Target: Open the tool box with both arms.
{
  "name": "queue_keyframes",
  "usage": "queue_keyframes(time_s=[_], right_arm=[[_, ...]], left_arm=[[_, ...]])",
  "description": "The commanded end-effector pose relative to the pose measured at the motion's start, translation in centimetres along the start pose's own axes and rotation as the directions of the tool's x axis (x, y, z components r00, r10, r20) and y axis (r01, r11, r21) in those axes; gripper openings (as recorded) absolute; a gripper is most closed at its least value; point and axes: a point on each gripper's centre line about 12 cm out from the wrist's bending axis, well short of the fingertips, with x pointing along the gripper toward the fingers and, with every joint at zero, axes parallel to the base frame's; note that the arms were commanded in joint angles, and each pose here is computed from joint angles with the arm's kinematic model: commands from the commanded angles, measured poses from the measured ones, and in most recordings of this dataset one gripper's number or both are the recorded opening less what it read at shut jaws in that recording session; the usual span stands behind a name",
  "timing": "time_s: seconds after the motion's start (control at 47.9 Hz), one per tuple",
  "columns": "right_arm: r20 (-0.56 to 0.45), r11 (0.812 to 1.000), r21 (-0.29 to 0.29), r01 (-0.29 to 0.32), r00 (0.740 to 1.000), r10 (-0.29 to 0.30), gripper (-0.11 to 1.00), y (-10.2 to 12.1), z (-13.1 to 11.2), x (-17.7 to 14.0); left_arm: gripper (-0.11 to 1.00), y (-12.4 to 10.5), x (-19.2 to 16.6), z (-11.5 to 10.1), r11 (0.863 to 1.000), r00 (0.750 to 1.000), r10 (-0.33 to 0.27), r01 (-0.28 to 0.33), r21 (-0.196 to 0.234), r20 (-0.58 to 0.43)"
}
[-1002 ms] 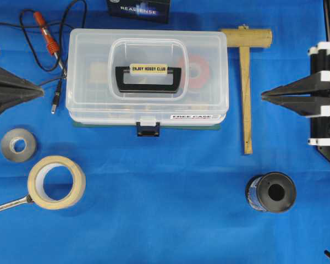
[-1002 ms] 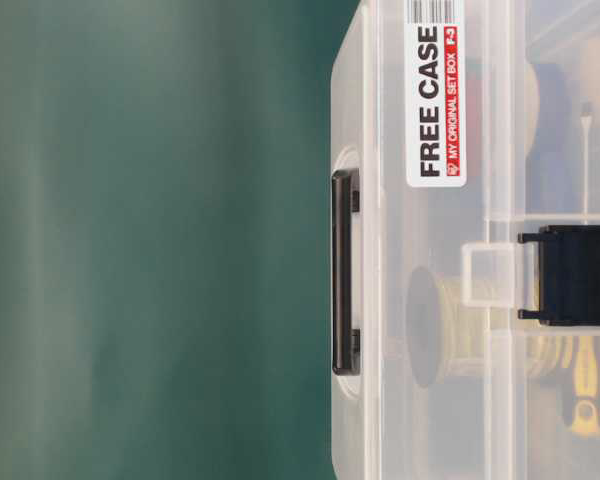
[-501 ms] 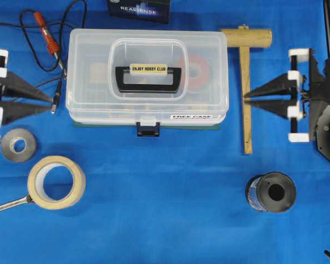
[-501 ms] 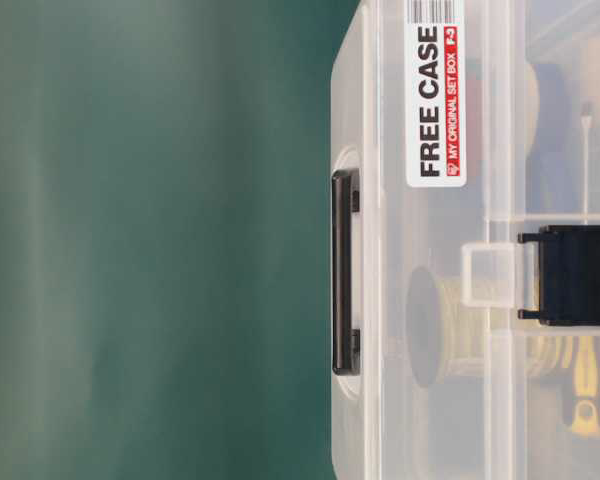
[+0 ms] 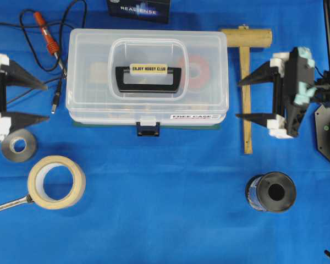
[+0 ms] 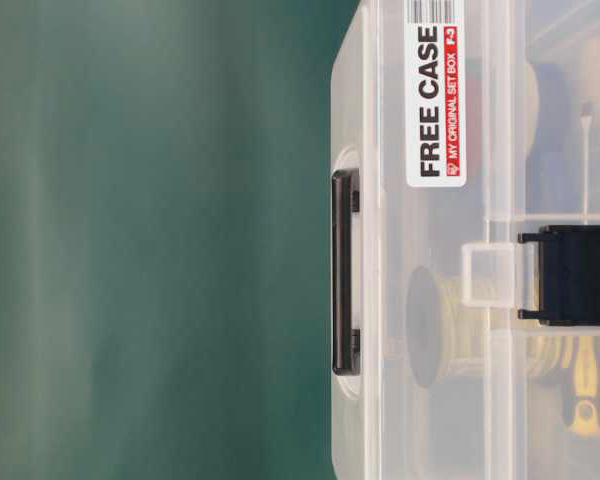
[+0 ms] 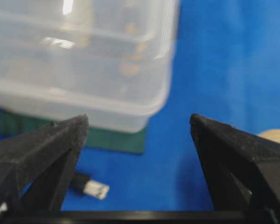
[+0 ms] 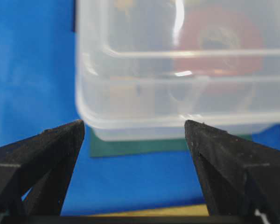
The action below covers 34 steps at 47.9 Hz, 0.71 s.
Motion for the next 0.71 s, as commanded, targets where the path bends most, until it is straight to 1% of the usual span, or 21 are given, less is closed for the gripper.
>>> queue_keyframes(time_s=[0.0,0.167,0.355,0.689], right_arm=[[0.001,0.999,0.021,0.024,1.000,-0.024,0.86,-0.6,0.9,0.6],[-0.040,0.999,0.023,0.036,0.999,-0.035,0.86,-0.9,1.0,2.1],[-0.058,0.999,0.022,0.037,0.998,-0.036,0.86,-0.9,1.4,3.0],[-0.037,0.999,0.018,0.036,0.999,-0.036,0.86,-0.9,2.3,3.0]], left_arm=[[0.89,1.0,0.4,0.1,0.999,0.999,0.044,-0.045,-0.027,-0.012],[0.90,2.0,1.4,-0.1,0.995,0.995,0.085,-0.087,-0.044,-0.043],[0.89,2.0,2.4,0.8,0.995,0.996,0.084,-0.085,-0.045,-0.010],[0.89,2.0,3.2,1.2,0.995,0.996,0.086,-0.087,-0.042,-0.020]])
